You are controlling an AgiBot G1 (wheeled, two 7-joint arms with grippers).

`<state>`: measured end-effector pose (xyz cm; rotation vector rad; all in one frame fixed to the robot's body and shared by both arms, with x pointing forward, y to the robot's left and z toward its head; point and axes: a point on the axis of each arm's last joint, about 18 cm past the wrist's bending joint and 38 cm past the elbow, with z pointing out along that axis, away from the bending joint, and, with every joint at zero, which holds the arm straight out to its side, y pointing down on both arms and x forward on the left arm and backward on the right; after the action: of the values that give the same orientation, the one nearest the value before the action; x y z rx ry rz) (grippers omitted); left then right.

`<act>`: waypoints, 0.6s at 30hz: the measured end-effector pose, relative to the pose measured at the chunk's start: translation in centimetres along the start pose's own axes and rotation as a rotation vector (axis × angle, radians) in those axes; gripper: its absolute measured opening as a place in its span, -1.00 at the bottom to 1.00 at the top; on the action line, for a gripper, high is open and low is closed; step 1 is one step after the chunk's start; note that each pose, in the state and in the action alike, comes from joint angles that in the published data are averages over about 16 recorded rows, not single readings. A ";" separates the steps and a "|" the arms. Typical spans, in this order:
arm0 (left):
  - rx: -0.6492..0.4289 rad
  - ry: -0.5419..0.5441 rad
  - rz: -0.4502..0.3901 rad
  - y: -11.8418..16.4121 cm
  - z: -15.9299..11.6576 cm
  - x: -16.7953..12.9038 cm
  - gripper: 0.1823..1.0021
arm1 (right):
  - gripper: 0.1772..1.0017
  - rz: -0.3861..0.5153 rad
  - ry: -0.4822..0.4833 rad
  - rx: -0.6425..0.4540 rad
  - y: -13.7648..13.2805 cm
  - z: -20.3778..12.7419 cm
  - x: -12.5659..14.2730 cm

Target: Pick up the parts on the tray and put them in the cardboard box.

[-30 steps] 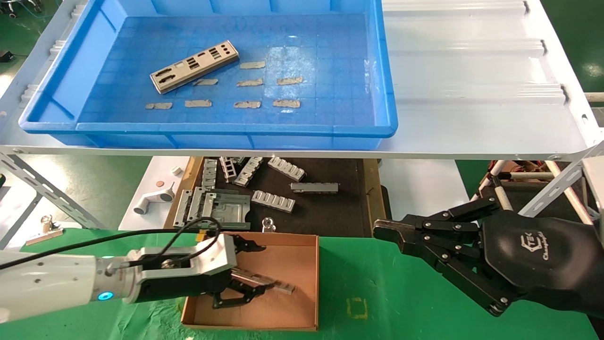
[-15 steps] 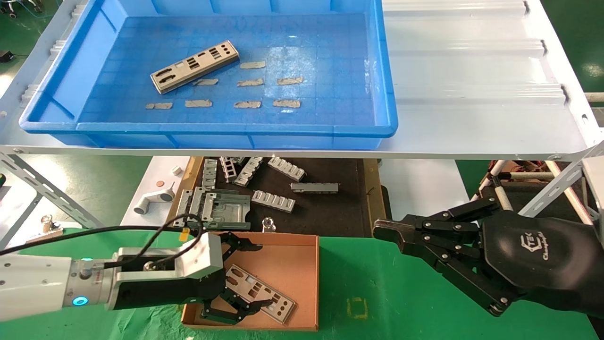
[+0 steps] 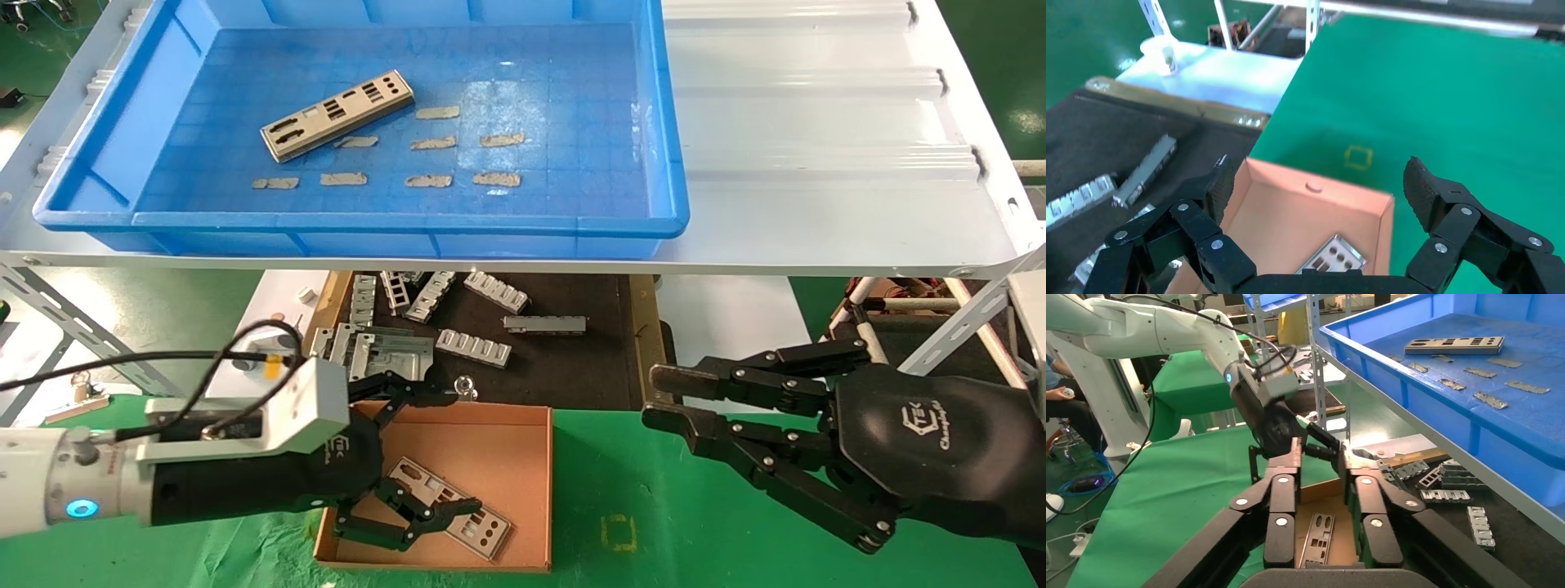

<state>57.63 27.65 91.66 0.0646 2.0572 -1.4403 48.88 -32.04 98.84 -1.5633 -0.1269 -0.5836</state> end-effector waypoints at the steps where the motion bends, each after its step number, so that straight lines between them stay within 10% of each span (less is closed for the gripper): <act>1: 0.010 0.002 -0.003 -0.3 -0.2 0.1 0.99 | -0.73 0.000 0.000 0.000 0.0 0.0 0.0; 18: 0.165 0.054 -0.035 -4.6 -3.6 1.3 1.00 | 0.07 0.000 0.000 0.000 0.0 0.0 0.0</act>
<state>53.17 28.52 95.64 0.1376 1.9869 -1.6446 48.88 -32.04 98.84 -1.5633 -0.1269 -0.5836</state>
